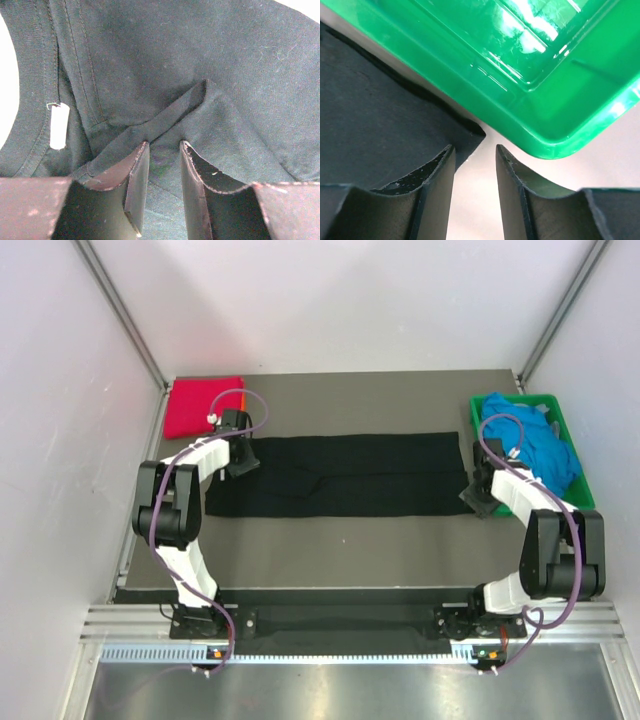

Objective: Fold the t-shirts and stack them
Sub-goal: Fold the tshirt

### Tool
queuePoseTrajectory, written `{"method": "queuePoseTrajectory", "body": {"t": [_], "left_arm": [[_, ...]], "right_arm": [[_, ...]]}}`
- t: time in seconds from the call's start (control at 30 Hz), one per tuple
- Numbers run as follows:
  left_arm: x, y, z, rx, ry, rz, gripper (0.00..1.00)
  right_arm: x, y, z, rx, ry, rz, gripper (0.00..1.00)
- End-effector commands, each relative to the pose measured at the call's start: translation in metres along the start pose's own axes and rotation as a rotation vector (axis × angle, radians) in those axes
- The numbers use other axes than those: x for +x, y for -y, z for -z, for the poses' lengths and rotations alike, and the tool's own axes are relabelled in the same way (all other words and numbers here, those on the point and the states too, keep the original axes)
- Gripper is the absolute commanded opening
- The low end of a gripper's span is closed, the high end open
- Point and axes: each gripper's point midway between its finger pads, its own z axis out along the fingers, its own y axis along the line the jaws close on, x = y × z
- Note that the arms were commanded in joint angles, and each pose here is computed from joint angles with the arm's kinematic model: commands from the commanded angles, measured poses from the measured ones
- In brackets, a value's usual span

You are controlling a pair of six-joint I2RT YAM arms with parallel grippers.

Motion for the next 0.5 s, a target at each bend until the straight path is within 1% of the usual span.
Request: {"method": "queuePoseTrajectory", "body": {"t": [0.0,0.1,0.17,0.3,0.33,0.4,0.43,0.47], "left_arm": [[0.000,0.004,-0.006,0.014,0.007,-0.009,0.36],[0.001,0.003,-0.007,0.009,0.005,-0.010,0.36],[0.002,0.003,-0.009,0.008,0.004,-0.009,0.36],[0.001,0.003,-0.010,0.005,0.000,-0.009,0.36],[0.002,0.003,-0.011,0.006,-0.002,-0.008,0.36],[0.002,0.005,-0.010,0.017,-0.003,-0.007,0.36],[0.003,0.005,-0.011,0.019,-0.006,-0.007,0.36],[0.003,0.007,-0.011,0.022,-0.005,-0.007,0.36]], "right_arm": [[-0.009,-0.001,-0.001,-0.012,0.037,-0.051,0.39],[-0.006,0.002,-0.006,-0.009,0.044,-0.059,0.38],[-0.003,0.006,-0.010,0.005,0.051,-0.058,0.35],[0.001,0.010,-0.017,0.025,0.044,-0.052,0.27],[0.002,0.011,-0.018,0.030,0.046,-0.051,0.20],[0.002,0.014,-0.019,0.038,0.051,-0.050,0.14],[0.000,0.017,-0.018,0.046,0.062,-0.044,0.06],[-0.001,0.018,-0.017,0.049,0.069,-0.044,0.01]]}}
